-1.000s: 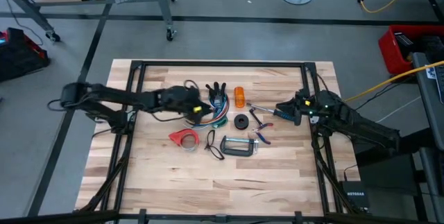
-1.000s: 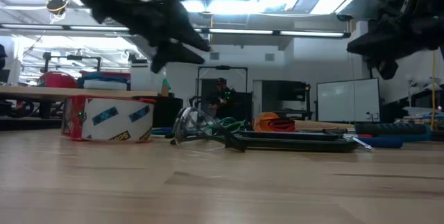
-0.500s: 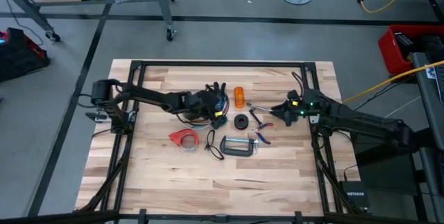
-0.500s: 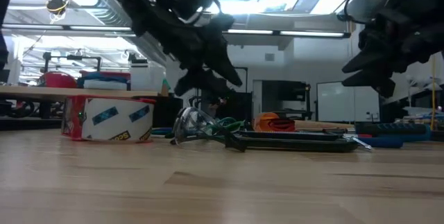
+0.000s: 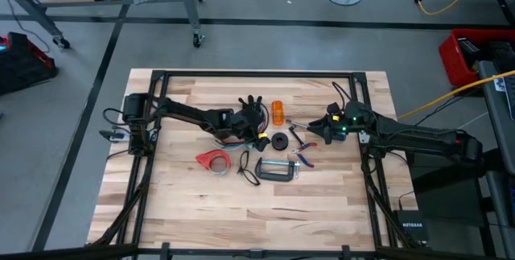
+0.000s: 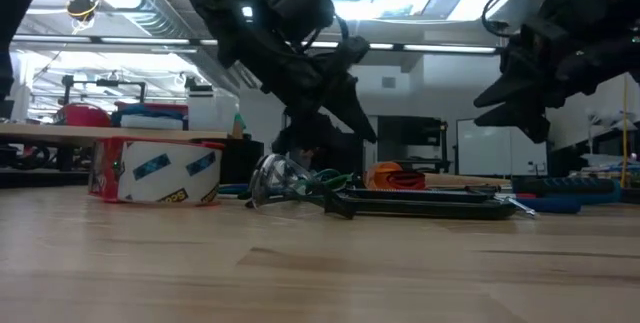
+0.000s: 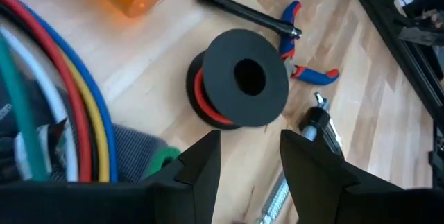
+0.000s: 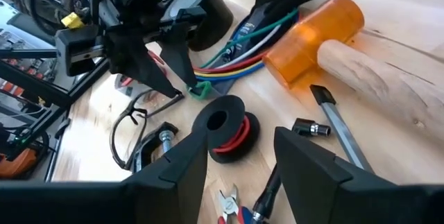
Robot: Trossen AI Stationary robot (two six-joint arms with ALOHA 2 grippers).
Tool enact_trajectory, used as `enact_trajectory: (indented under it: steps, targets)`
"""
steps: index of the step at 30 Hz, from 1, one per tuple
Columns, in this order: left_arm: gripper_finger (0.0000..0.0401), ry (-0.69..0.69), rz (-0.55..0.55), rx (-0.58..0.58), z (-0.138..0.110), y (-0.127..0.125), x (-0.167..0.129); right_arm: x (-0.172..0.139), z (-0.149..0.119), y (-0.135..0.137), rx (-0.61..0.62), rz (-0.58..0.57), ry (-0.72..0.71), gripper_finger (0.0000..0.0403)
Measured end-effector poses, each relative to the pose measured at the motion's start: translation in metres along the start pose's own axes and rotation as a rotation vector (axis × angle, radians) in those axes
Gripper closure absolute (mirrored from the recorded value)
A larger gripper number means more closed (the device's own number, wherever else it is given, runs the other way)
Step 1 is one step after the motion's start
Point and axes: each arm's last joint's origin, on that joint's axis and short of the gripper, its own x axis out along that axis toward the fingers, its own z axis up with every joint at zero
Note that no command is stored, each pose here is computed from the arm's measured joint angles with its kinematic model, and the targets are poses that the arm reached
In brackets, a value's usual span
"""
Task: Coil cords
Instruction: Uncoil the wire from the spool
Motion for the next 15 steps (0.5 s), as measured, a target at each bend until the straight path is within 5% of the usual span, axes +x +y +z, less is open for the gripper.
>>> enact_trajectory:
  steps: [15]
  targets:
    - [0.0260,0.038,0.006,-0.032,0.004,0.002,0.041,0.003,-0.001,-0.001,0.004,0.014,0.028,0.0232]
